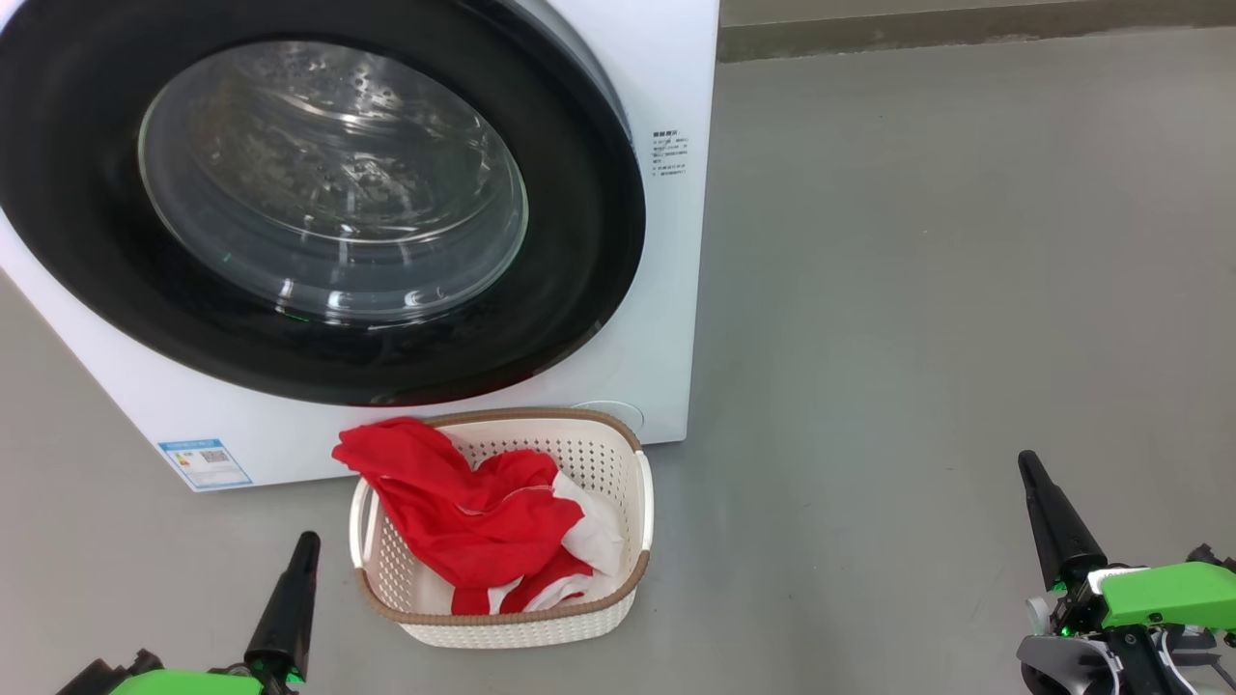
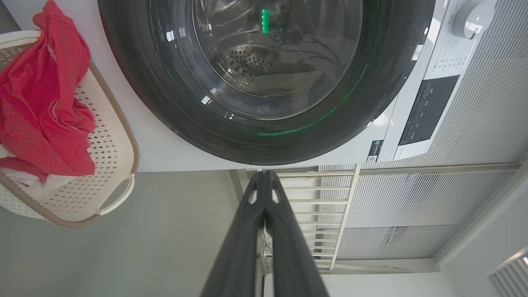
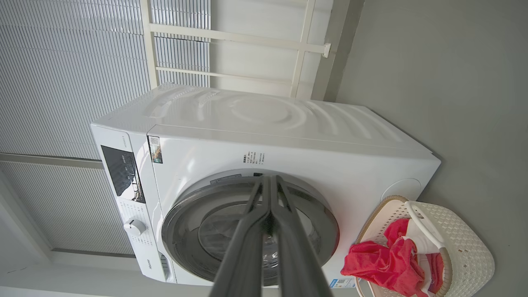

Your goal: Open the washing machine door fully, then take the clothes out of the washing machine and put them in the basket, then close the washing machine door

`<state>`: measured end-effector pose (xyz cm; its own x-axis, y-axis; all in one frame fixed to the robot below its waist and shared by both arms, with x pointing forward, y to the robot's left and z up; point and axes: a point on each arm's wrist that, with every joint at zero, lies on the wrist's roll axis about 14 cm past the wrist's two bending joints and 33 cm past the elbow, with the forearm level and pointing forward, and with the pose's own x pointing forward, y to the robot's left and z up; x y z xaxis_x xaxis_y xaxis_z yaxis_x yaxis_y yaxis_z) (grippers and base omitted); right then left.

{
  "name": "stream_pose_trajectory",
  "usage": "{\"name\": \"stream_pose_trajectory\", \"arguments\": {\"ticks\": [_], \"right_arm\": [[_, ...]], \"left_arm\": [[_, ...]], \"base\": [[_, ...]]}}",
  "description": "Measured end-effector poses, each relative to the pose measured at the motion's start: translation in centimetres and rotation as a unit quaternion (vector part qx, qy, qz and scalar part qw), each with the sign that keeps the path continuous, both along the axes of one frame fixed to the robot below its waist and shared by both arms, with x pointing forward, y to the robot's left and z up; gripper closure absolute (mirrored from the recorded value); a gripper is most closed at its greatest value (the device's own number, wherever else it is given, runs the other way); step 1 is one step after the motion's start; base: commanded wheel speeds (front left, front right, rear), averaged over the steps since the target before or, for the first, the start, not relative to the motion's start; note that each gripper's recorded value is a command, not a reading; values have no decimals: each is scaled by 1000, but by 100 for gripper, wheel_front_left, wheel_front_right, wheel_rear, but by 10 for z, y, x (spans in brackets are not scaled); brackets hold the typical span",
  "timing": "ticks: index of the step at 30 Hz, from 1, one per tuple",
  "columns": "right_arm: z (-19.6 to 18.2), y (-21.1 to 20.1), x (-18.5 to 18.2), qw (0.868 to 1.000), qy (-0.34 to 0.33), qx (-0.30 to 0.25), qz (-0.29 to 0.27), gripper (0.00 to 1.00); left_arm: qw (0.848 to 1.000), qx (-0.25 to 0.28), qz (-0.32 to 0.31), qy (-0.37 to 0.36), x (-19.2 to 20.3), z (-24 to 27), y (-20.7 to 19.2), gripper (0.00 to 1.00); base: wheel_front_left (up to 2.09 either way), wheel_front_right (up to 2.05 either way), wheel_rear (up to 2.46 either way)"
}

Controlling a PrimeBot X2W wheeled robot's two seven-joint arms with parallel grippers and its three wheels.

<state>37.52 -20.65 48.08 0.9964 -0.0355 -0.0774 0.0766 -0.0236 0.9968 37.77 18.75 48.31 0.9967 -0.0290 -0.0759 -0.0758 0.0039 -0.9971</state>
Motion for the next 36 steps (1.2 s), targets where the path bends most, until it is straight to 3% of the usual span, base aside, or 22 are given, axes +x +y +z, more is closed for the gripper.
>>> {"name": "stream_pose_trajectory", "arguments": {"ticks": [36], "right_arm": [[0, 0, 0, 1000, 0, 0, 0, 100]], "left_arm": [[1000, -2, 0, 0, 0, 0, 0, 100]], "base": [[0, 0, 0]]}}
